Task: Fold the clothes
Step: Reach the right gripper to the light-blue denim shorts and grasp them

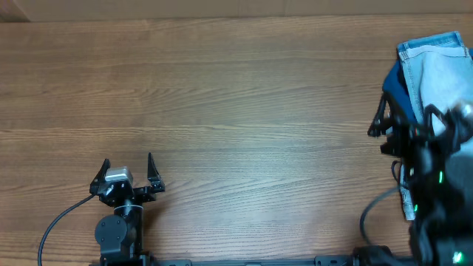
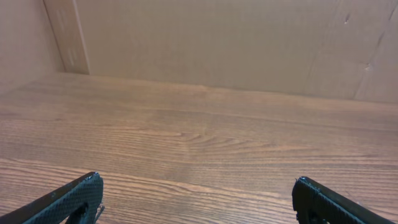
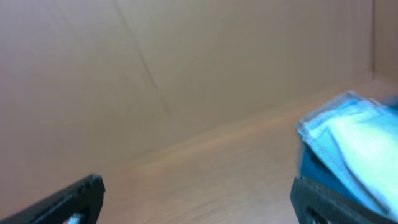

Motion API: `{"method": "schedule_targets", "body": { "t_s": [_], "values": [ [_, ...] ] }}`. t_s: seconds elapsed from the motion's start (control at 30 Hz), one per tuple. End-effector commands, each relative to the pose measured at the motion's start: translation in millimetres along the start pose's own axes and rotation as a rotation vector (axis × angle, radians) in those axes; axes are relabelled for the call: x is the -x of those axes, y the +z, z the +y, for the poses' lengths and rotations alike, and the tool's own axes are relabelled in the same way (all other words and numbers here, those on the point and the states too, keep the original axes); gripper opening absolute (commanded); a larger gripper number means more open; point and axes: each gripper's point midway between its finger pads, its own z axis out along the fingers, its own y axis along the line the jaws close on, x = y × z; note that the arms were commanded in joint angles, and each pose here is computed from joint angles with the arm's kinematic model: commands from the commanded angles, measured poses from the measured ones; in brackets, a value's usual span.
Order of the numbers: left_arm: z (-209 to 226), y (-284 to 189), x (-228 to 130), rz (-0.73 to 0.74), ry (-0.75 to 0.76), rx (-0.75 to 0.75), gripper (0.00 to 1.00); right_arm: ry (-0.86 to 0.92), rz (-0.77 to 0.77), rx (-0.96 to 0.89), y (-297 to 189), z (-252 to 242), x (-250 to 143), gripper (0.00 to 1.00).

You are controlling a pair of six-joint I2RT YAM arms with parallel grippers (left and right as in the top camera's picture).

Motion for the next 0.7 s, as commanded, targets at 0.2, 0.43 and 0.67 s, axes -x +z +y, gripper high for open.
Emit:
{"method": "schedule_targets", "body": {
  "t_s": [0.2,0.43,0.67],
  "values": [
    [0,0,1,-0.007,0.022,0.002,1.00,0.161,0.478,-0.403,95,-134,-36,1.00],
    [0,0,1,-0.008,0.022,0.002,1.00,0.384,0.710,-0.663,65,-216,-95,0.83],
    [0,0,1,-0.007,0.022,0.002,1.00,0.508,0.768,-0.830,49,-244,-137,0.79]
  ]
}}
